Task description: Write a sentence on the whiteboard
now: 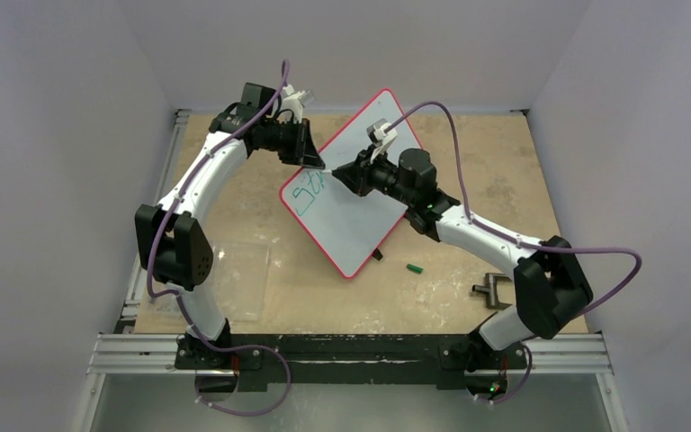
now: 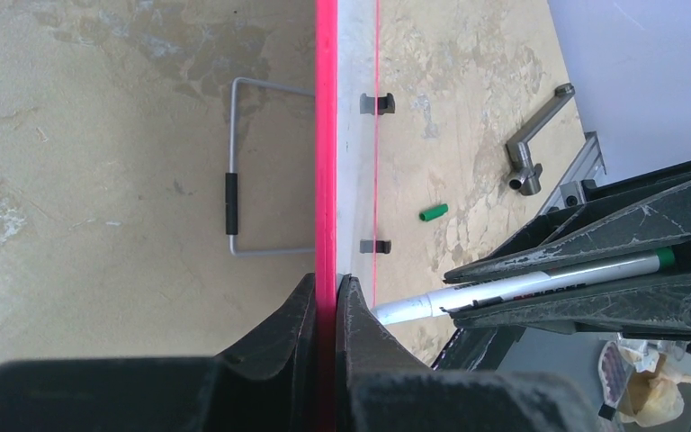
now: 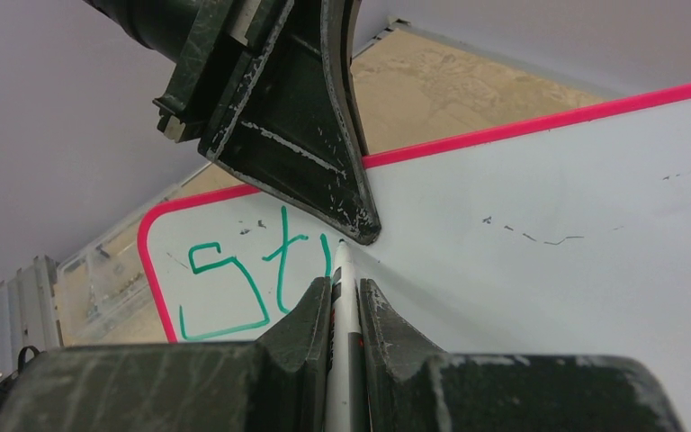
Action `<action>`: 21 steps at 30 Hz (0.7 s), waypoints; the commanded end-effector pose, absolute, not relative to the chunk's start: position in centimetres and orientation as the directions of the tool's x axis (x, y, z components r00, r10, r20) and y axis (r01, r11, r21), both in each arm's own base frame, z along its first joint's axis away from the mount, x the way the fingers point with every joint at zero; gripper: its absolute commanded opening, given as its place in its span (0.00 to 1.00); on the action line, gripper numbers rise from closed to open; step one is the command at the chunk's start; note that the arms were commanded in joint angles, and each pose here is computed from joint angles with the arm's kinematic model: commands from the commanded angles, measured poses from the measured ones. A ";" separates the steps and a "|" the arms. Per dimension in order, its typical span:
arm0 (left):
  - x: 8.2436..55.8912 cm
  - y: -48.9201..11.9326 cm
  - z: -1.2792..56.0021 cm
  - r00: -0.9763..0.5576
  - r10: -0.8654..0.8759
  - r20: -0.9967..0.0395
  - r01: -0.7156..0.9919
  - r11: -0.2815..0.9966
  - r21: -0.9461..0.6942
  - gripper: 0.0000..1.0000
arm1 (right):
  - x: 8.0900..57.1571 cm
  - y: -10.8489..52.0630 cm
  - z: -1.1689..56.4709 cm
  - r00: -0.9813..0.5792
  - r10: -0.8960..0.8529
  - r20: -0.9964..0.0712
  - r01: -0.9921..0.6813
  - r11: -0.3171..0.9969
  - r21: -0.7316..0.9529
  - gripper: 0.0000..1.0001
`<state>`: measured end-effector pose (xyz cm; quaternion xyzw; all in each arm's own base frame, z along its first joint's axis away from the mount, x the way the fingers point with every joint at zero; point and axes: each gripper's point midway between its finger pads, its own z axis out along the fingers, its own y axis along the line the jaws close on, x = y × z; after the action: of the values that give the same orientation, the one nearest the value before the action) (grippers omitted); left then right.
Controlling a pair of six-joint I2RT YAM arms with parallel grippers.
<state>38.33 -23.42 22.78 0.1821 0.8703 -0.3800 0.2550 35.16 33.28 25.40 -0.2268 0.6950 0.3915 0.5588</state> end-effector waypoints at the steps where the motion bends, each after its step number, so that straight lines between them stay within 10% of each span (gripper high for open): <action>1: 37.0 -23.3 21.6 -0.782 0.214 -0.586 0.557 0.663 -0.500 0.00 | 36.4 33.5 26.4 -0.244 0.130 -0.961 -0.735 0.621 0.271 0.00; 21: 36.9 -23.4 21.9 -0.779 0.211 -0.590 0.559 0.660 -0.503 0.00 | 34.3 30.7 28.6 -0.198 0.153 -0.968 -0.711 0.657 0.249 0.00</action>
<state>38.26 -23.48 22.87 0.1820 0.8695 -0.3824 0.2542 34.84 31.67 26.47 -0.2089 0.7030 0.3685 0.5713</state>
